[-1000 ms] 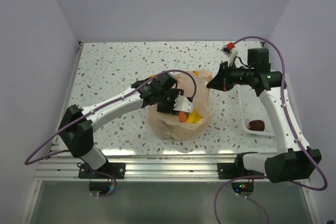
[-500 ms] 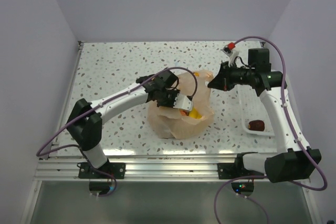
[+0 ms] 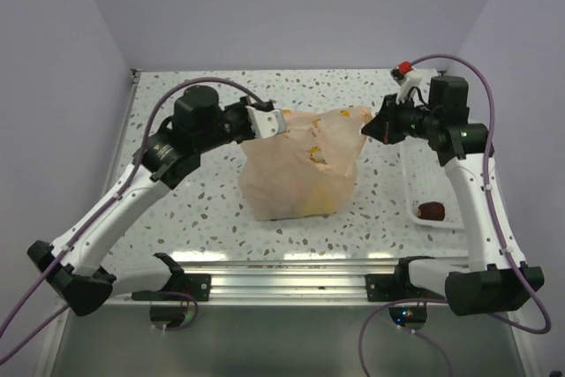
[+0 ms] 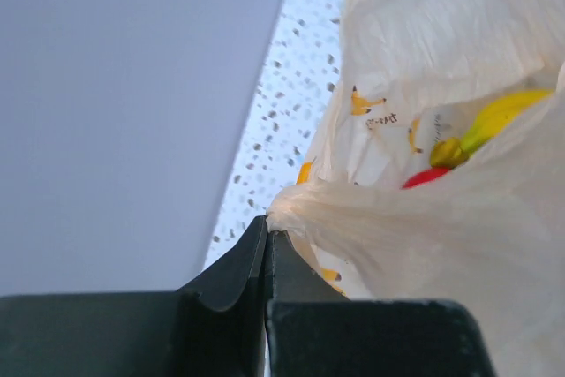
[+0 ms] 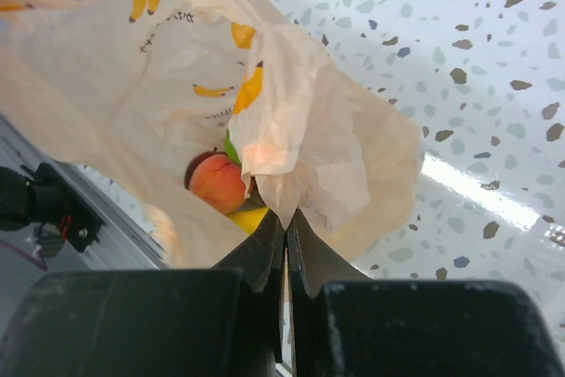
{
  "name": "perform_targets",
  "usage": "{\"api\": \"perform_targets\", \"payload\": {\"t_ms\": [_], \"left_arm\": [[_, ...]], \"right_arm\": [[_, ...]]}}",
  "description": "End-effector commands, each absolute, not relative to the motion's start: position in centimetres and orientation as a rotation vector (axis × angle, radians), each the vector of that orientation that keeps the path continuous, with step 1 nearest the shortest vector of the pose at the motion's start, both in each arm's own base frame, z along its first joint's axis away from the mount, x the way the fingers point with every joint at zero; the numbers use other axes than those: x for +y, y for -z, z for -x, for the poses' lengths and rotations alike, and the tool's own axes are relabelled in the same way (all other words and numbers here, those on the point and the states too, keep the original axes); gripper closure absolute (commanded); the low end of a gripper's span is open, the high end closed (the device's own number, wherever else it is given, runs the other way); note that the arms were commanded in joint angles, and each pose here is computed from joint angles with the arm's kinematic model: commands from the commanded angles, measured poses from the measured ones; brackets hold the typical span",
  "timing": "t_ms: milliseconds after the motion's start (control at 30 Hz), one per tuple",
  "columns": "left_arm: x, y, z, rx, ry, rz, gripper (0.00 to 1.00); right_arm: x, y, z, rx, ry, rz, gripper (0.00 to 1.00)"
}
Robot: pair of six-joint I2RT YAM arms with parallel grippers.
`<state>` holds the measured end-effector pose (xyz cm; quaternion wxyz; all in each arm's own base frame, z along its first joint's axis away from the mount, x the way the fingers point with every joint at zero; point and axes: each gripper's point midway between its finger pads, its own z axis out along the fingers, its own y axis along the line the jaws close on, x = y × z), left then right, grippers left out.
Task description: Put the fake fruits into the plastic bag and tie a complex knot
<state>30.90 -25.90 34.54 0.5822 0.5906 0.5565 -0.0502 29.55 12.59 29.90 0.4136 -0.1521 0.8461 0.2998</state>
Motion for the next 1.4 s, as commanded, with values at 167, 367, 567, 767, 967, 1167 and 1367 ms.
{"api": "perform_targets", "payload": {"t_ms": [167,367,567,767,967,1167,1367], "left_arm": [[-22.2,-42.1,-29.9,1.188,0.118,-1.066,1.00],[-20.5,-38.6,-28.7,1.264,0.122,-1.118,1.00],[-17.2,-37.3,-30.6,1.386,0.046,-0.940,1.00],[-13.8,-33.3,-34.3,1.652,0.081,-0.716,1.00],[-12.6,-26.5,-36.7,1.910,0.214,-0.592,1.00],[-12.0,-18.5,-38.1,2.137,0.300,-0.503,1.00],[-10.6,-14.0,-39.5,2.233,0.323,-0.451,1.00]], "right_arm": [[11.1,-38.8,-30.7,1.901,-0.620,0.329,1.00],[10.8,-37.5,-30.2,1.908,-0.582,0.399,1.00],[9.4,-36.9,-30.0,1.794,-0.388,0.549,1.00],[9.8,-36.4,-28.6,1.603,-0.313,0.698,1.00],[9.8,-33.0,-26.5,1.505,-0.190,0.929,1.00],[10.0,-26.9,-23.6,1.416,-0.111,1.186,1.00],[10.0,-20.5,-21.0,1.425,-0.118,1.366,1.00]]}}
